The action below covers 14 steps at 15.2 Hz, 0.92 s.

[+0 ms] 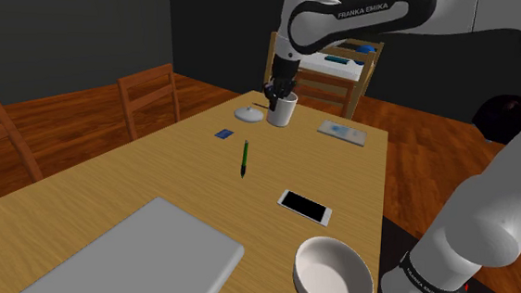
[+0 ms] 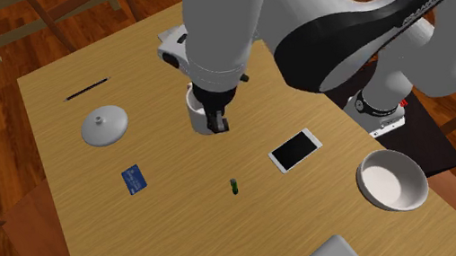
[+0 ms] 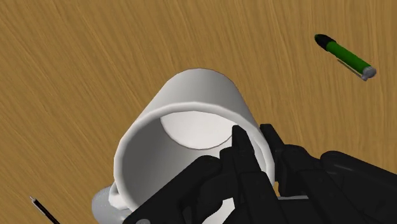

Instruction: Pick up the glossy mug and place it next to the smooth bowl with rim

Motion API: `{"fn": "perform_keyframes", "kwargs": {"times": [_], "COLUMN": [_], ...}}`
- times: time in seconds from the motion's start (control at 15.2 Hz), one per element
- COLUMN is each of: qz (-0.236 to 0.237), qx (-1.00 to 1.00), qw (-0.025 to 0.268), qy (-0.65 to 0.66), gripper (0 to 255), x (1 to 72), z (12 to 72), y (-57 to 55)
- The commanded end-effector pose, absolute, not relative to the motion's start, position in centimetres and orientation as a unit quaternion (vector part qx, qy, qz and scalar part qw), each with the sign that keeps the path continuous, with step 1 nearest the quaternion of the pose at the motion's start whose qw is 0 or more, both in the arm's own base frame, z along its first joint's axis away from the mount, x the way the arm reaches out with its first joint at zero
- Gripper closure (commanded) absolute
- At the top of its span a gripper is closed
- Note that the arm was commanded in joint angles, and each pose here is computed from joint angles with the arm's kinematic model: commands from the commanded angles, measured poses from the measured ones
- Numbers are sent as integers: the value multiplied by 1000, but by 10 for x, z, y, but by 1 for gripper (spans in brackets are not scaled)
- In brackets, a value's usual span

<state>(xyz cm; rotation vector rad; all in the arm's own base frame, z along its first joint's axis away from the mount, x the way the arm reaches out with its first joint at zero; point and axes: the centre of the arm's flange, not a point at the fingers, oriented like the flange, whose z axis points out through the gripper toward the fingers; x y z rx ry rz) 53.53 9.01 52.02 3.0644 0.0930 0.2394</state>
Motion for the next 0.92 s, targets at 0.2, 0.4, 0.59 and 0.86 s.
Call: {"fn": "perform_keyframes", "kwargs": {"times": [0.2, 0.4, 0.59, 0.86], "qz": [78, 78, 78, 78], "qx": [996, 996, 996, 996], "qw": [33, 33, 33, 33], "qy": [30, 30, 30, 30], "gripper": [255, 255, 255, 255], "x": [485, 456, 428, 389], "z": [520, 520, 520, 520], "y": [133, 160, 187, 223]}}
